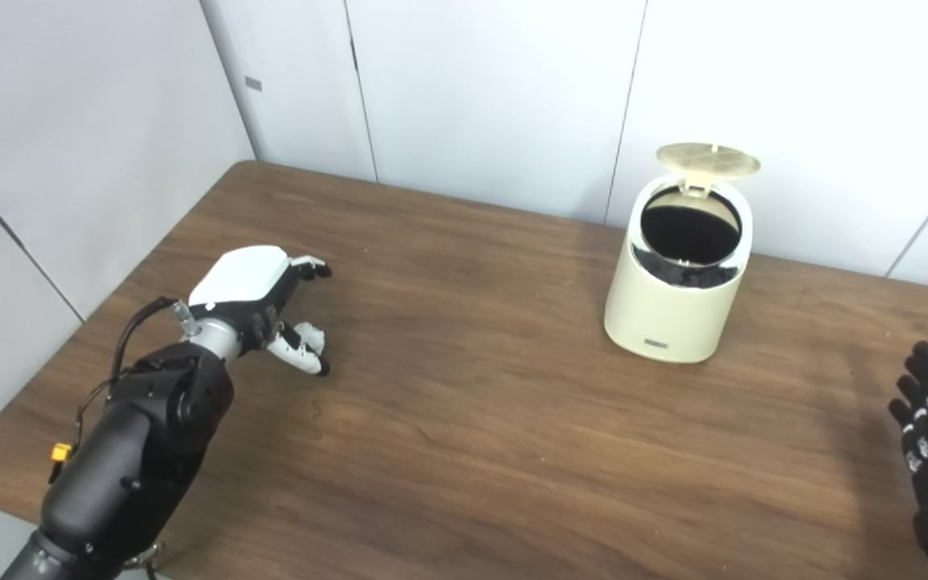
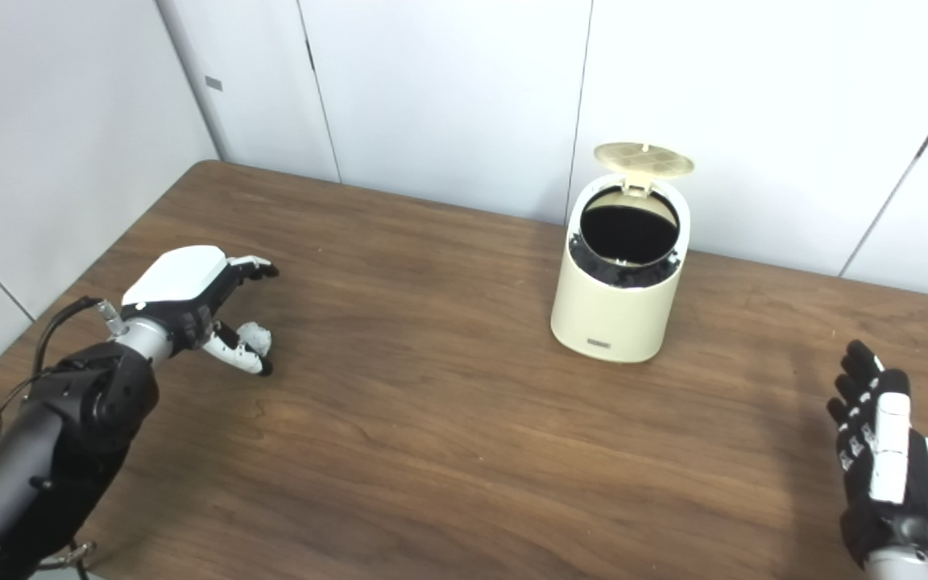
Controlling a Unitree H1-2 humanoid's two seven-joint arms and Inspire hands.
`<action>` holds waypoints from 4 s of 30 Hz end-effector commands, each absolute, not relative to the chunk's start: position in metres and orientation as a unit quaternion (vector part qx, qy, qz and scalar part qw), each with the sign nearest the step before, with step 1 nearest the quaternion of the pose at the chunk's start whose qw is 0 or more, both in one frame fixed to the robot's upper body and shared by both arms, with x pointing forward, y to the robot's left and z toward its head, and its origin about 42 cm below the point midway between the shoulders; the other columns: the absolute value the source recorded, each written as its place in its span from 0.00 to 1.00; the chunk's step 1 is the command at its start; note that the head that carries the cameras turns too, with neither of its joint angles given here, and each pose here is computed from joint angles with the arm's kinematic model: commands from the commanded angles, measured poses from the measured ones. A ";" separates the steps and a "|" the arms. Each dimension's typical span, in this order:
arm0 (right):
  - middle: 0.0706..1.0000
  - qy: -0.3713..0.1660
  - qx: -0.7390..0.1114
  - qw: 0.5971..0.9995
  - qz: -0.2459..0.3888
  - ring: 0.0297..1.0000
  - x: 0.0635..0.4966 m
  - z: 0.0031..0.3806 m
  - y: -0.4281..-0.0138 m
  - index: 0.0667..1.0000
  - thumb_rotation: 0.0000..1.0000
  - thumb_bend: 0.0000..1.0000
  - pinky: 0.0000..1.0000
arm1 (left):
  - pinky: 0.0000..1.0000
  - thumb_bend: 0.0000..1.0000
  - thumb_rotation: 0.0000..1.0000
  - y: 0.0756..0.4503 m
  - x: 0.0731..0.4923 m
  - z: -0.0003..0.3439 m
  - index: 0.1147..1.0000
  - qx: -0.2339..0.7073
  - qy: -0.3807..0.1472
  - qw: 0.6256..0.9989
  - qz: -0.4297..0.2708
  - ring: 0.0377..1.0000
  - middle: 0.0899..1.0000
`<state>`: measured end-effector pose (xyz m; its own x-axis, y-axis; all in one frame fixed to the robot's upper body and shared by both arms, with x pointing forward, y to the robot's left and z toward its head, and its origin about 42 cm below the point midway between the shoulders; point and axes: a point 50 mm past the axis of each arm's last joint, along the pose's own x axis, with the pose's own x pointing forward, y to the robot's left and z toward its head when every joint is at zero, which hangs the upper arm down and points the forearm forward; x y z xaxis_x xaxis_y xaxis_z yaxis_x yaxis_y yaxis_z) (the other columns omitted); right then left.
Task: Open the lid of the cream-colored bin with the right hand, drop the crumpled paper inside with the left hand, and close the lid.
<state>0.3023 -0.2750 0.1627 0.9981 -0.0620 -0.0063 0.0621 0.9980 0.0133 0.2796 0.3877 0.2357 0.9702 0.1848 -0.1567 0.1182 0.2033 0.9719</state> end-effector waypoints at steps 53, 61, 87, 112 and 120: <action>0.93 -0.031 0.026 0.999 -0.019 0.95 0.311 0.181 -0.275 0.89 1.00 0.51 0.93 | 0.59 0.79 0.00 0.410 0.289 0.244 0.68 0.603 0.164 0.780 0.012 0.63 0.67; 0.94 -0.027 0.026 0.999 -0.021 0.96 0.312 0.177 -0.275 0.89 1.00 0.51 0.96 | 0.55 0.77 0.00 0.406 0.295 0.252 0.66 0.600 0.163 0.783 0.008 0.61 0.65; 0.89 -0.029 0.033 0.999 -0.031 0.92 0.312 0.179 -0.277 0.85 1.00 0.51 0.91 | 0.40 0.50 0.00 0.416 0.307 0.238 0.39 0.654 0.221 0.723 0.011 0.45 0.49; 0.89 -0.033 0.031 0.999 -0.023 0.92 0.314 0.171 -0.277 0.86 1.00 0.55 0.92 | 0.40 0.50 0.00 0.369 0.304 0.279 0.41 0.621 0.088 0.778 0.015 0.40 0.46; 0.91 -0.039 0.038 0.998 -0.011 0.96 0.316 0.158 -0.278 0.89 1.00 0.60 0.97 | 0.42 0.50 0.00 0.344 0.314 0.298 0.41 0.613 0.027 0.790 -0.003 0.41 0.44</action>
<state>0.3095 -0.2782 0.1441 0.9990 -0.0452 -0.0070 0.0456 0.9959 0.0785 0.3099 0.3486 0.2719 0.9873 0.0499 -0.1510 0.1319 0.2739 0.9527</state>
